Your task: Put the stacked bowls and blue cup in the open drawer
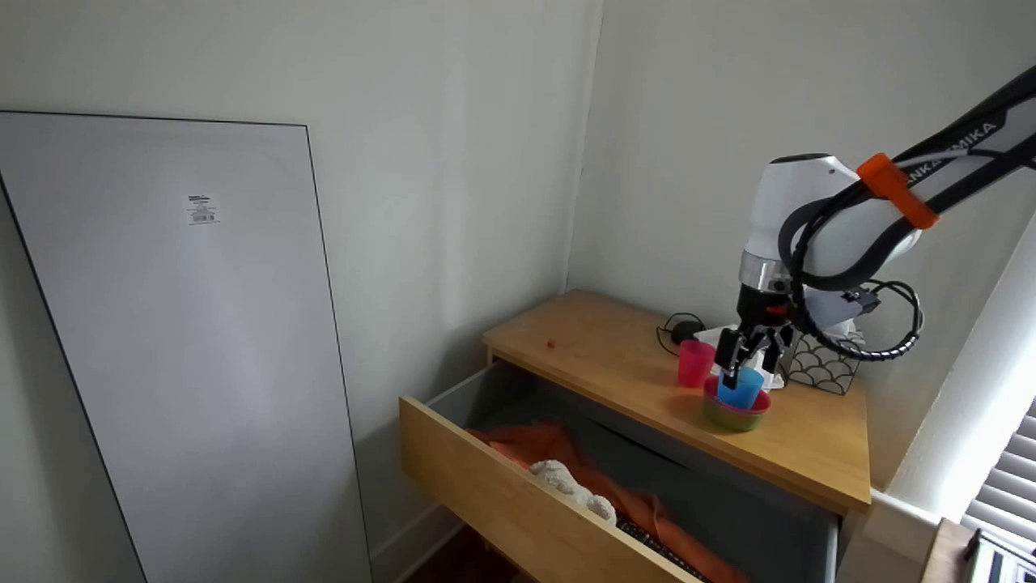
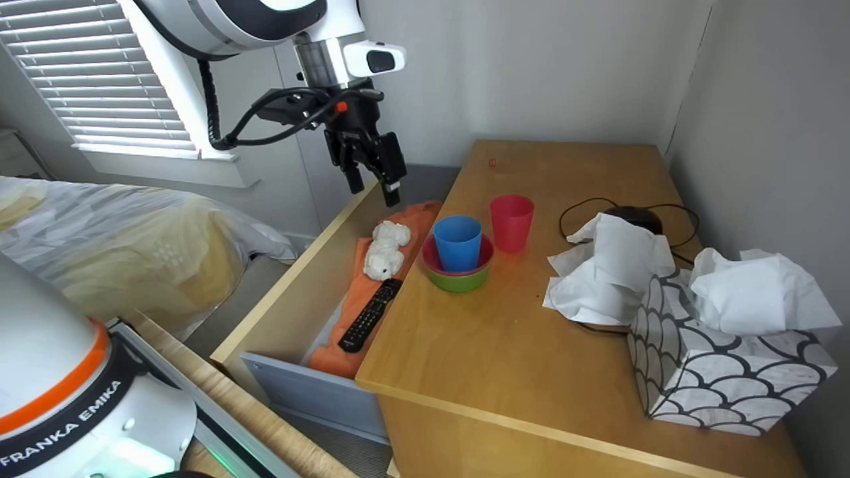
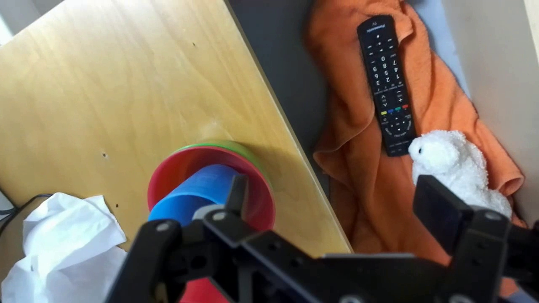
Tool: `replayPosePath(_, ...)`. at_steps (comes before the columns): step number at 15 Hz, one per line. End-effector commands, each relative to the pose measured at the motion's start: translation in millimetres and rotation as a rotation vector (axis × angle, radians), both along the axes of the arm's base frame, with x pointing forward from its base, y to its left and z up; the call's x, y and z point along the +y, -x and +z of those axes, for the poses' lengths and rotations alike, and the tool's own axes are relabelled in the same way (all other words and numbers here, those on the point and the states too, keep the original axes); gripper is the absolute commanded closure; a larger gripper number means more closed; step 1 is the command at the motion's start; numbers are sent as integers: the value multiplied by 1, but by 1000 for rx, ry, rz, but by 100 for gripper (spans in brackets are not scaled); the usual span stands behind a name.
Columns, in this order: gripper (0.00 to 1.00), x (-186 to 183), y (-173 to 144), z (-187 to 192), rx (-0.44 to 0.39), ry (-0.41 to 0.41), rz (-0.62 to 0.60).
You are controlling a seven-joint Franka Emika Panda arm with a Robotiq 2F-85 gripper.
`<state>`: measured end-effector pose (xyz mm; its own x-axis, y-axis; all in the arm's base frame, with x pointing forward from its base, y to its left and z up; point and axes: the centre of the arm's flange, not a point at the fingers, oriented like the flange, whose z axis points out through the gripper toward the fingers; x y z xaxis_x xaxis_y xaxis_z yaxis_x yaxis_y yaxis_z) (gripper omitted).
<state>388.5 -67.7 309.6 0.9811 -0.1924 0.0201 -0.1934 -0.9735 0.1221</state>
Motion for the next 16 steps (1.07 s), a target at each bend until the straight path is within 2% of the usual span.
replayPosePath(1,0,0,-1,-1,2,0,0)
replayPosePath(3,0,0,-3,1,-2,1,1)
replayPosePath(7,0,-11,-16,-31,-5,11,-27)
replayPosePath(12,0,-22,-24,-61,-35,6,17)
replayPosePath(16,0,-20,-26,-80,-50,35,90)
